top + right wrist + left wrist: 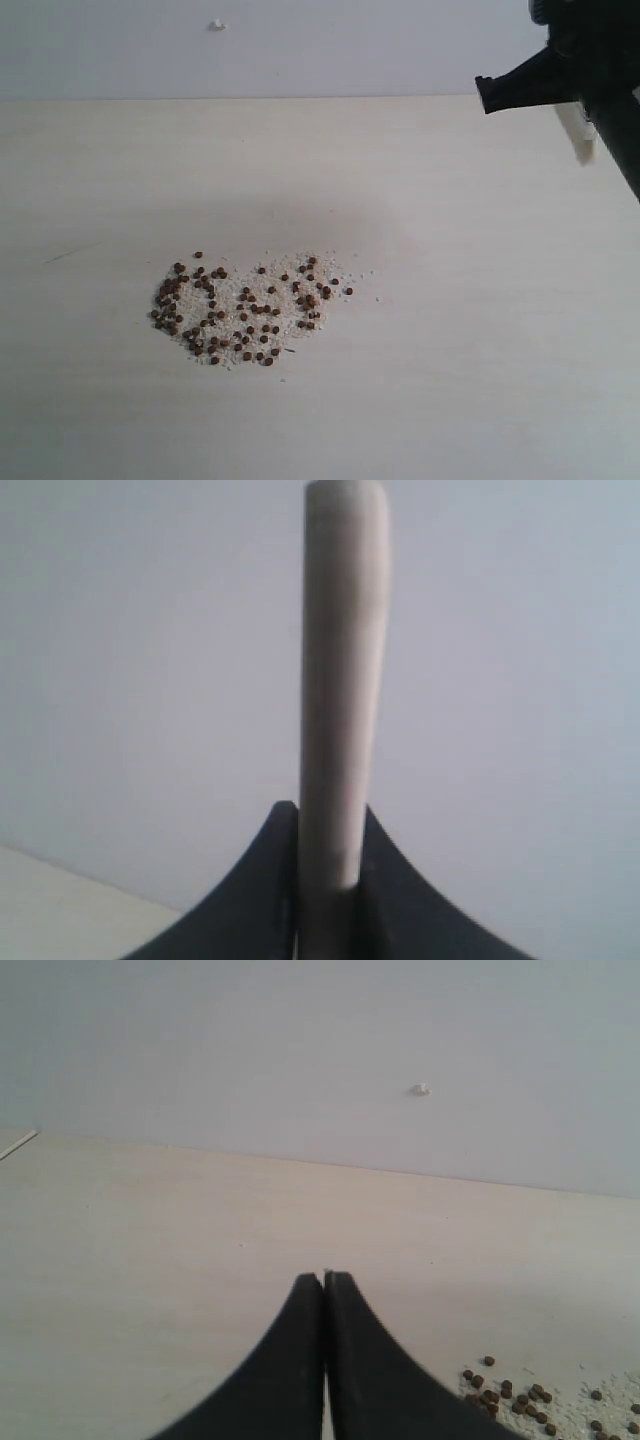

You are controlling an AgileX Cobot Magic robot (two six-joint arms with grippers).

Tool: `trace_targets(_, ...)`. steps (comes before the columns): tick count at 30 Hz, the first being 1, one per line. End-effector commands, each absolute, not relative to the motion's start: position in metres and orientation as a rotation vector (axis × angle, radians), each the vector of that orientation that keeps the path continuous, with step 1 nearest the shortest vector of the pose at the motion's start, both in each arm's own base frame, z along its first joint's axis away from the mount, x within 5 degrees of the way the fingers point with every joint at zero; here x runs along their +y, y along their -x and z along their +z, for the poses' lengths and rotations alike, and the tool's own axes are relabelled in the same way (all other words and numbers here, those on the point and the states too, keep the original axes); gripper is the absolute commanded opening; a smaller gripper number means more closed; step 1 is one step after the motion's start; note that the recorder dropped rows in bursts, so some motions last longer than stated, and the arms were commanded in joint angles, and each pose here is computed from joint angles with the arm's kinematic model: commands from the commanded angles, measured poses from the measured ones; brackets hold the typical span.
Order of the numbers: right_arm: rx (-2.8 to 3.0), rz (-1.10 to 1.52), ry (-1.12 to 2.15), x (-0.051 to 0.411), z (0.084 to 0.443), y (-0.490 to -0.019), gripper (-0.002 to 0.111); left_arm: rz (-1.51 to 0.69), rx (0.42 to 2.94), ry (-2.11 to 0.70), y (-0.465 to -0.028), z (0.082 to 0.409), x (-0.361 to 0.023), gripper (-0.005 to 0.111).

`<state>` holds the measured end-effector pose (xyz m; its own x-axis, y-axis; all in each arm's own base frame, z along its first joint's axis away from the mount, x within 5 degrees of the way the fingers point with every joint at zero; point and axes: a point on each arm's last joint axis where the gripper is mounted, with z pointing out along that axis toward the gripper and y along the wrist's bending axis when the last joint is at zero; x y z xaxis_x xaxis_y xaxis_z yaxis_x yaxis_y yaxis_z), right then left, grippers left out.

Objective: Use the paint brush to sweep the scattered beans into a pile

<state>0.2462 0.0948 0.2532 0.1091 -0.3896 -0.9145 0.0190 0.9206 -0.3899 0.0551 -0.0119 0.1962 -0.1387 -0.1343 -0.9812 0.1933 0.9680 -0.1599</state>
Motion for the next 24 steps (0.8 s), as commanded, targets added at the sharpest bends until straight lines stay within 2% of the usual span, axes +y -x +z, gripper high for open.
trace_targets(1, 1.396, -0.299, 0.320, 0.102, 0.241, -0.226, 0.000, -0.295, 1.678, -0.036, -0.055, 0.196, -0.012, 0.000)
trace_targets(10, 1.589, -0.161, 0.318, 0.143, 0.187, -0.208, 0.000, -0.295, 1.678, -0.036, -0.055, 0.196, -0.012, 0.000)
trace_targets(18, 1.685, -0.115, 0.310, 0.166, 0.159, -0.201, 0.000, -0.297, 1.678, -0.038, -0.055, 0.196, -0.012, 0.000)
trace_targets(24, 1.778, -0.057, 0.353, 0.189, 0.140, -0.211, 0.000, -0.311, 1.679, -0.054, -0.054, 0.196, -0.013, 0.000)
